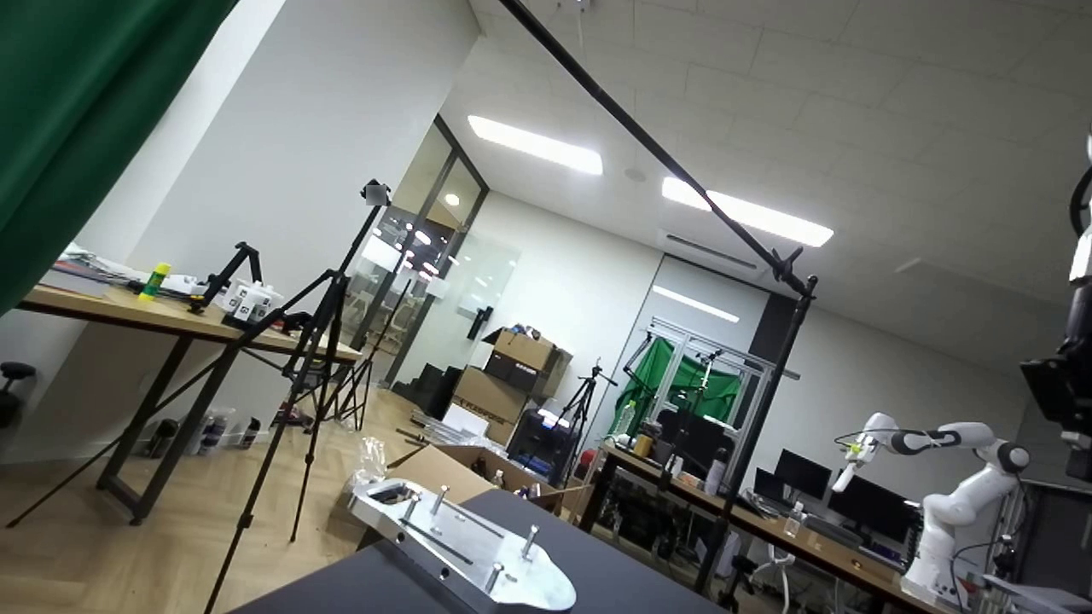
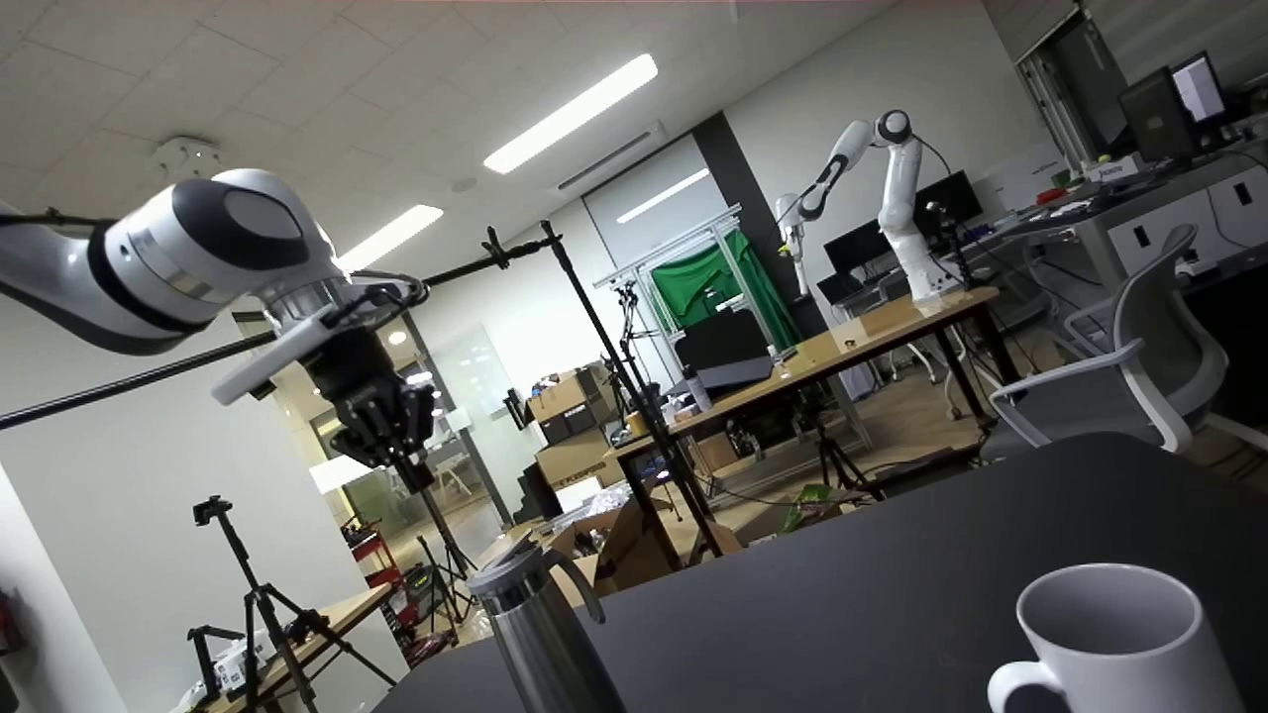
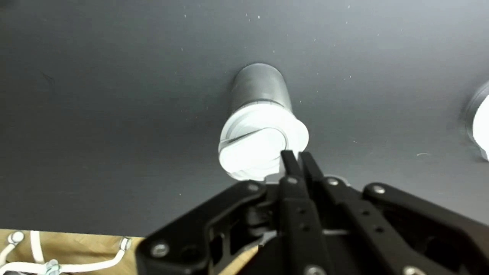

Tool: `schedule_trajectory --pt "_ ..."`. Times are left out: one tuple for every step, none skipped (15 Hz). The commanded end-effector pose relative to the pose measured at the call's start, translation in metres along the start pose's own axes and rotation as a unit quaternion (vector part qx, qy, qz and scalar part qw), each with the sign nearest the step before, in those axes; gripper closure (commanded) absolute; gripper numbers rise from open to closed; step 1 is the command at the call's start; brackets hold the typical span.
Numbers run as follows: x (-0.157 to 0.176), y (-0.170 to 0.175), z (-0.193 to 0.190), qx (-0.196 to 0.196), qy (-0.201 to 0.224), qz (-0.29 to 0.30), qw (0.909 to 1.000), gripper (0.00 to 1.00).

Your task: Press the button on the lid of the silver flask

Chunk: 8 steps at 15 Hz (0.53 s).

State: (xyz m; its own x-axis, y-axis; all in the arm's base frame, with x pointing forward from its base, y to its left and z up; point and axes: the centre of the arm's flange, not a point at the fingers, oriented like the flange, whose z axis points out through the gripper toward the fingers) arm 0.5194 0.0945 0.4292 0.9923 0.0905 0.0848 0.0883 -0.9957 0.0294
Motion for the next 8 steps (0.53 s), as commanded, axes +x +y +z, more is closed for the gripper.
schedule_trajectory --pt "-0.047 0.01 -0.031 -0.017 -0.029 0.025 0.9991 0.6" --pt "-0.061 0.016 -0.038 -0.007 -0.045 0.032 0.9985 0.54" --pt "-0.072 0.02 -0.043 -0.003 -0.057 0.039 0.9976 0.46" --pt "-0.08 0.024 -0.052 -0.004 -0.067 0.043 0.9968 0.4" --pt "-0.091 0.029 -0.06 0.003 -0.07 0.052 0.9962 0.34" --pt "-0.098 0.034 -0.067 0.012 -0.074 0.059 0.9954 0.27" --pt "-0.103 0.037 -0.072 0.018 -0.075 0.064 0.995 0.2" --pt "-0.106 0.038 -0.076 0.018 -0.074 0.07 0.9946 0.14"
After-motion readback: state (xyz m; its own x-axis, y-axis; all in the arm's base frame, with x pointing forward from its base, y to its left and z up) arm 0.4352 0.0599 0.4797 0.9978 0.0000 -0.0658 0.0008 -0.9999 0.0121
